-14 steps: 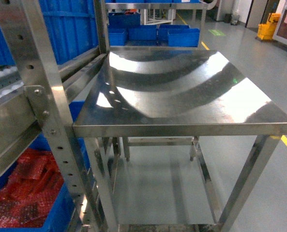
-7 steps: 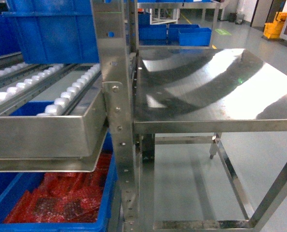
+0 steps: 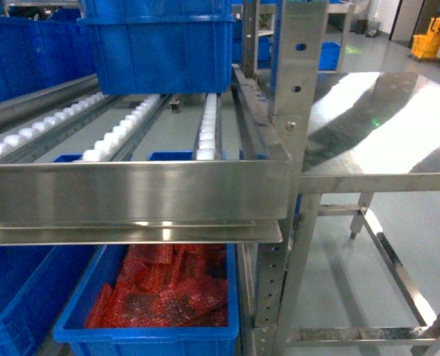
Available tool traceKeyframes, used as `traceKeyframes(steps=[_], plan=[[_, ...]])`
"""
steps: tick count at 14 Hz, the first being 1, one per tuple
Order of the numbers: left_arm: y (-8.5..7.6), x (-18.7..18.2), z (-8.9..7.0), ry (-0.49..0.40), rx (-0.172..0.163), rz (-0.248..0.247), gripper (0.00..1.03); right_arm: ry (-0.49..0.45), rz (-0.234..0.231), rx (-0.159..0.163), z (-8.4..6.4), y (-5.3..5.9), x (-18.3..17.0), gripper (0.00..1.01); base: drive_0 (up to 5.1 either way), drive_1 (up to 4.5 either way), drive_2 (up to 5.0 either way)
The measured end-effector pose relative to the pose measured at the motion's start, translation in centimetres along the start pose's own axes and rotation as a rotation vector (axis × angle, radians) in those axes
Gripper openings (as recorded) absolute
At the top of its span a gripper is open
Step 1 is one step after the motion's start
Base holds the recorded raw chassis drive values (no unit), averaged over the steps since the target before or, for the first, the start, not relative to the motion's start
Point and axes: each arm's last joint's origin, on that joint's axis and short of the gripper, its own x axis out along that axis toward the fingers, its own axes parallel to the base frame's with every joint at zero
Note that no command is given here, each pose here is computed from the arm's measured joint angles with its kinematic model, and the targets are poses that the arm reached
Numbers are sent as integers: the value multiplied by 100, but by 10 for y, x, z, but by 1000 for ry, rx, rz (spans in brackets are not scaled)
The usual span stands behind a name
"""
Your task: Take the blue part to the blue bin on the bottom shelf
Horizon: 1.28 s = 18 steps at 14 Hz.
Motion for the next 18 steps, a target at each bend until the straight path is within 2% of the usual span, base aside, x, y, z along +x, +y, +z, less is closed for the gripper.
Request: traceKeyframes(steps=[14,18], plan=[[0,0,0,-1,-1,2,43,-3,0,0,0,0,0,98,-492,137,334],[1,0,1,-4,-5,13,43,0,4,0,0,0,0,98,0,0,0]])
